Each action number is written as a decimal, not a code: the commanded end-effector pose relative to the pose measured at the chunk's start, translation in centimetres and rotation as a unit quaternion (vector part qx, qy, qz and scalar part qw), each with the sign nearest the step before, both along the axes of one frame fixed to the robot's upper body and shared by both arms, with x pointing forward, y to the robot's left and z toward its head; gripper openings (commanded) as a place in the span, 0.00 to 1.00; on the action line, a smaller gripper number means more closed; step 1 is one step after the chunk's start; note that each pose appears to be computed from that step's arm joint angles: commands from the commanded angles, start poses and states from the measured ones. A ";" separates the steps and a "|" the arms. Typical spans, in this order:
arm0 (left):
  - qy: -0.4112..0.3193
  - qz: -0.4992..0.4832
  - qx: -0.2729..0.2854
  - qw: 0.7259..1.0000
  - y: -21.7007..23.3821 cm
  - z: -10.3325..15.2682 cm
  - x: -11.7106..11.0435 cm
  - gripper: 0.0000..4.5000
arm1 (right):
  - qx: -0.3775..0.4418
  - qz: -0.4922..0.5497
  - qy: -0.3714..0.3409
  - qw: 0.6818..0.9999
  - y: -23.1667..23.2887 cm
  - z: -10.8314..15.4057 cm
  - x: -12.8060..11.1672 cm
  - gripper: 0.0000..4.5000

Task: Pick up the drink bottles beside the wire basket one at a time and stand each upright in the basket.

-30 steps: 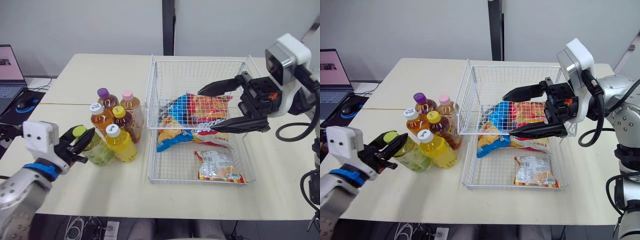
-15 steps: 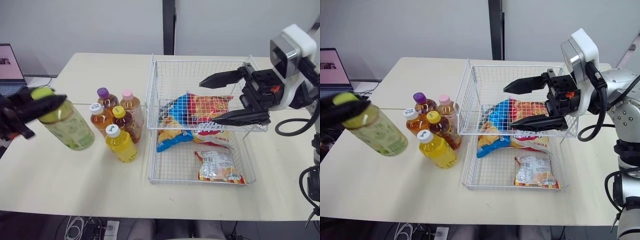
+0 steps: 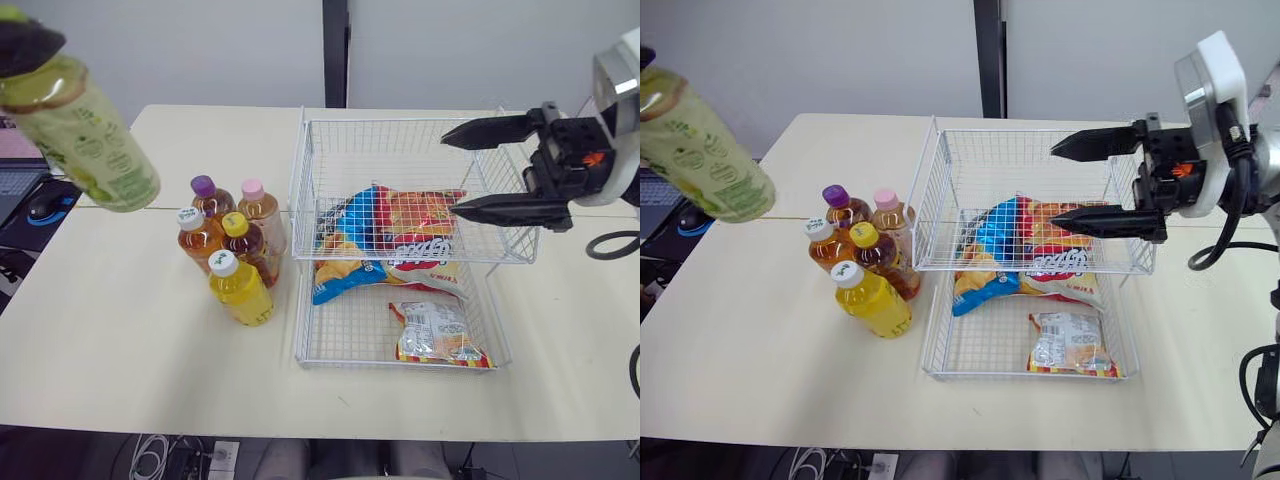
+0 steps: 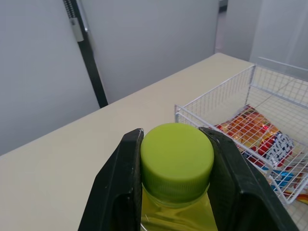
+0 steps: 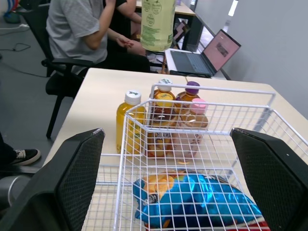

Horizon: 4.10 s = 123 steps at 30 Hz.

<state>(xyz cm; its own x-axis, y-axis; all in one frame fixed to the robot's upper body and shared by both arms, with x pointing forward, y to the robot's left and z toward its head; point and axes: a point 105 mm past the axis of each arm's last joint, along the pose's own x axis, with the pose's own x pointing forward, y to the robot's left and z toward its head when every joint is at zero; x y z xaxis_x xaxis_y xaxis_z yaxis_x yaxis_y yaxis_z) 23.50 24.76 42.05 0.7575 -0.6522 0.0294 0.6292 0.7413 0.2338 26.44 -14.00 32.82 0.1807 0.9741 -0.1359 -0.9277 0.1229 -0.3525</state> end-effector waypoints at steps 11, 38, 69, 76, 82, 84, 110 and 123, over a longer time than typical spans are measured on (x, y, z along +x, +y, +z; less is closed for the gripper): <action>-0.040 -0.217 0.010 0.975 -9.6 5.1 4.7 0.30 | 0.010 -0.088 -0.039 0.995 -2.7 1.2 -1.4 1.00; -0.068 -0.322 0.023 0.944 -30.7 -0.3 12.7 0.30 | 0.005 -0.274 -0.057 0.960 -7.8 1.3 -2.6 1.00; -0.027 -0.318 0.020 0.947 -32.3 -1.5 13.1 1.00 | 0.041 -0.290 -0.075 0.953 -8.1 1.9 -3.5 1.00; -0.048 -0.320 0.022 0.946 -30.9 0.2 12.7 1.00 | 0.041 -0.290 -0.079 0.953 -8.2 2.0 -3.4 1.00; -0.059 -0.316 0.022 0.947 -28.5 1.6 12.6 1.00 | 0.040 -0.288 -0.078 0.954 -8.3 1.9 -3.4 1.00; -0.062 -0.316 0.021 0.947 -27.6 2.1 12.5 1.00 | 0.038 -0.288 -0.079 0.954 -8.3 1.9 -3.3 1.00; -0.088 -0.015 0.064 0.994 -2.7 0.4 7.2 1.00 | 0.033 -0.048 -0.028 0.998 1.5 1.3 -3.8 1.00; 0.076 0.149 0.005 0.986 8.8 -11.7 1.0 1.00 | -0.005 0.009 0.041 0.999 4.8 -0.3 -2.2 1.00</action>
